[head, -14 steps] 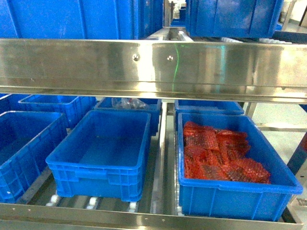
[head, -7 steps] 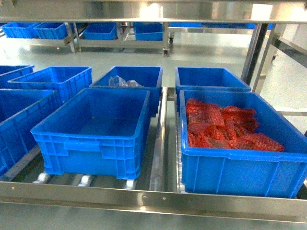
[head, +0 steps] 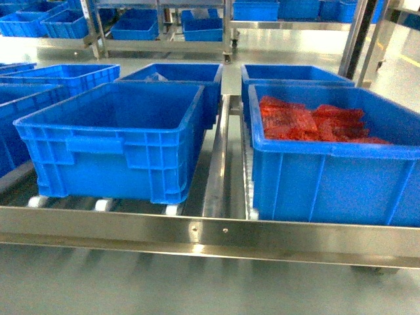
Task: Pick blue part to blue bin on bottom shelf
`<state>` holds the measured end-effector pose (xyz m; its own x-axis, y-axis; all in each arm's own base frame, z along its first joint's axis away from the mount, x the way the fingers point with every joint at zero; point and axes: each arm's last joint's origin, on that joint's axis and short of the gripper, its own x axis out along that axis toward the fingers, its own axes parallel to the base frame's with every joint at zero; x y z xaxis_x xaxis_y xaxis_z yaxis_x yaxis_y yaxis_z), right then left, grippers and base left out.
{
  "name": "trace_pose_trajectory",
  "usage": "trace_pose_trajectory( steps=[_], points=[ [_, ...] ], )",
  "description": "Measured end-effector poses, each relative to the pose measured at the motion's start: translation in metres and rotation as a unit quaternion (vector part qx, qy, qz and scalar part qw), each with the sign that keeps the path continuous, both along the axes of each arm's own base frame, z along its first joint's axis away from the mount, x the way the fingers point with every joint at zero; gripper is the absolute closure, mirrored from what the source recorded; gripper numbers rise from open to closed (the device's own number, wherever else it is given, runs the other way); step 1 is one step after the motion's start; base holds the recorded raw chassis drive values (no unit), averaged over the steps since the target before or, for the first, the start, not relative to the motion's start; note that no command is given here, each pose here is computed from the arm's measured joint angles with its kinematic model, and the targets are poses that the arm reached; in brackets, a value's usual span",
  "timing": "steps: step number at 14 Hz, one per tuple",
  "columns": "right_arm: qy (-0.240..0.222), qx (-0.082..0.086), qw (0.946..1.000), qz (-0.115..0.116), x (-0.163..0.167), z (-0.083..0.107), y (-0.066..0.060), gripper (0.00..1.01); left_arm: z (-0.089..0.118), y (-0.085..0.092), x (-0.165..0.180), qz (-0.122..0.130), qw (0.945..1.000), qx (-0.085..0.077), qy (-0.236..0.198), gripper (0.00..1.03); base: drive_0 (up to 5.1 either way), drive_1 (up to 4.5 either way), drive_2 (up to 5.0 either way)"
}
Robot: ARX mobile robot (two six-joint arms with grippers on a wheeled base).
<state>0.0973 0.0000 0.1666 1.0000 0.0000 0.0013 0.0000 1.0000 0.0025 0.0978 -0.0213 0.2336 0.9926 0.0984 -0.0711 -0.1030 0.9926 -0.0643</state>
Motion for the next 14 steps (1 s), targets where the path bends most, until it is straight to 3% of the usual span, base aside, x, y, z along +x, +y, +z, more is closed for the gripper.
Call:
trace_pose_trajectory(
  steps=[10, 14],
  points=[
    [0.0, 0.0, 1.0, 0.0, 0.0, 0.0, 0.0, 0.03, -0.001, -0.0001, 0.0002, 0.0, 1.0, 0.0, 0.002, 0.6, 0.0, 0.0, 0.0],
    [-0.001, 0.0, 1.0, 0.0, 0.0, 0.0001, 0.0, 0.03, -0.0008, 0.0, 0.0, 0.0, 1.0, 0.0, 0.001, 0.6, 0.0, 4.0, -4.1]
  ],
)
